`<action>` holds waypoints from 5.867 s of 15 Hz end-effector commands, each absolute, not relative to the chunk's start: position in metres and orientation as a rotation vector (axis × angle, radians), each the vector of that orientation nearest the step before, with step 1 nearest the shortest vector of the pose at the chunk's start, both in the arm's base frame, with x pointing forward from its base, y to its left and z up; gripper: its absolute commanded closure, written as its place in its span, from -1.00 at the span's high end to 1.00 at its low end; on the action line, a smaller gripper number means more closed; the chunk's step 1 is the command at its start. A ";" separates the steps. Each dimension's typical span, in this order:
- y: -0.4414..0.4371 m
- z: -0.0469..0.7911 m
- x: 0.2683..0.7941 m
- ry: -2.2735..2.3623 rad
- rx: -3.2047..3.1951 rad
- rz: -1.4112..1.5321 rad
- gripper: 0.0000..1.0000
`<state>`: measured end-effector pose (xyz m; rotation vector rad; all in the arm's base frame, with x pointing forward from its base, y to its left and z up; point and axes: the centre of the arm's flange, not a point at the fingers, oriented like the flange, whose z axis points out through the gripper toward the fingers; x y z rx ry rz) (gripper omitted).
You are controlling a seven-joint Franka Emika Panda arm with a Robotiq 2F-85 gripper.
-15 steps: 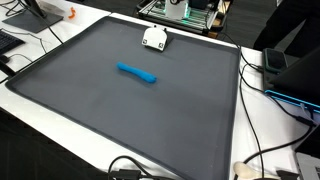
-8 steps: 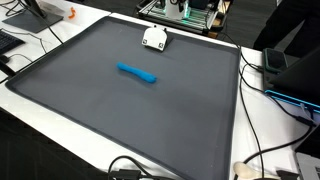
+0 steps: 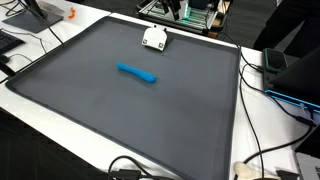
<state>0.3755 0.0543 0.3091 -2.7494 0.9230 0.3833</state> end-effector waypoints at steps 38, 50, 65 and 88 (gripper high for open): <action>0.019 0.234 0.387 1.820 -2.319 0.170 0.56; 0.017 0.234 0.390 1.830 -2.298 0.121 -0.46; 0.023 0.287 0.414 1.755 -2.309 0.000 -0.98; 0.114 0.338 0.594 0.369 -3.126 0.277 -0.98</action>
